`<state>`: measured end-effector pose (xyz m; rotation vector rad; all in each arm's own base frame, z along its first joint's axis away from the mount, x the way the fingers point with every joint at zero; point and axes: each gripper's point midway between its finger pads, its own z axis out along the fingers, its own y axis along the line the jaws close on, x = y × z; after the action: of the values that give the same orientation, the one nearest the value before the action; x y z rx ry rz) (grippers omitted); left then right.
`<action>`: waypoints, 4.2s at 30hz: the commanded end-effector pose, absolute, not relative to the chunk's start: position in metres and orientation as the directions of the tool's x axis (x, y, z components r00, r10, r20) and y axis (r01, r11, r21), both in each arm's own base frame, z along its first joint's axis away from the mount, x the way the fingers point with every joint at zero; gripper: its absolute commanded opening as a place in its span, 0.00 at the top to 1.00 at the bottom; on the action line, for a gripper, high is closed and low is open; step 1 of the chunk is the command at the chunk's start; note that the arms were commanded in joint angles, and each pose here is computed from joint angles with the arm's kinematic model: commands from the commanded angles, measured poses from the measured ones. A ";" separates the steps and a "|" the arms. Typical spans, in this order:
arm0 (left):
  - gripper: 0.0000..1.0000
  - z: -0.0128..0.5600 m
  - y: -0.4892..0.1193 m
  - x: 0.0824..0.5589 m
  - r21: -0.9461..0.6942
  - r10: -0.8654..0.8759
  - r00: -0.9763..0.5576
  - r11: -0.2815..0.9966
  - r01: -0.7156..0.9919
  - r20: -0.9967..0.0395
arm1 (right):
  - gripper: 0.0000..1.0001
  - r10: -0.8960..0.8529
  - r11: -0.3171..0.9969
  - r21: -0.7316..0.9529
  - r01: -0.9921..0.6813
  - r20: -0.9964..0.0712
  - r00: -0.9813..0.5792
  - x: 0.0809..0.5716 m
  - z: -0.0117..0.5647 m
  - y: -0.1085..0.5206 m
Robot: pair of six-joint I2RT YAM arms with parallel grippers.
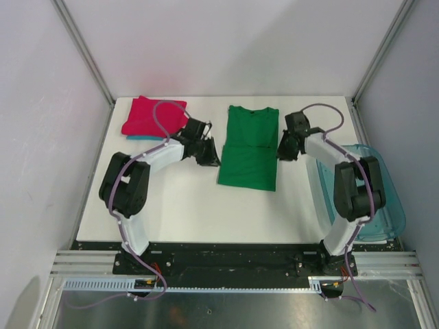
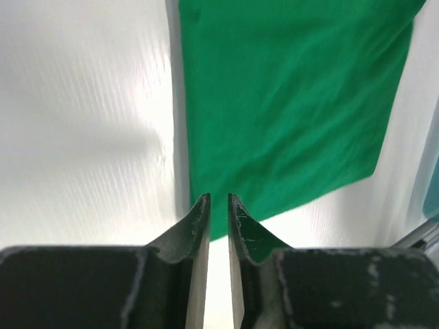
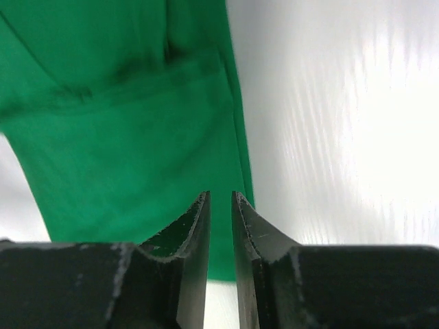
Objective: Fold and stack the t-shirts
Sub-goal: Fold the folded rectangular tshirt in 1/3 of the way, then grab one side of the 2/3 rectangular tshirt with both arms
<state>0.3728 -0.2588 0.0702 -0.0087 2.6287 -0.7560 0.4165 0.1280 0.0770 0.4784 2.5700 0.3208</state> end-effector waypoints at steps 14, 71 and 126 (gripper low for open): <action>0.74 0.074 -0.255 0.310 -0.537 -0.095 -0.923 0.833 0.132 -0.374 | 0.76 0.390 0.901 0.330 0.282 -0.331 -0.859 0.300 0.041 0.145; 0.65 0.031 -0.260 0.310 -0.484 -0.097 -0.941 0.872 0.077 -0.325 | 1.00 0.336 0.940 0.180 0.291 -0.324 -0.885 0.283 -0.002 0.142; 0.70 0.014 -0.259 0.313 -0.459 -0.146 -0.939 0.889 0.015 -0.313 | 1.00 0.337 0.939 0.176 0.295 -0.309 -0.889 0.283 -0.007 0.138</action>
<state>0.3086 -0.2582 0.0201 -0.0880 2.7233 -0.7046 0.2974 0.1517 0.0172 0.4666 2.6923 0.2859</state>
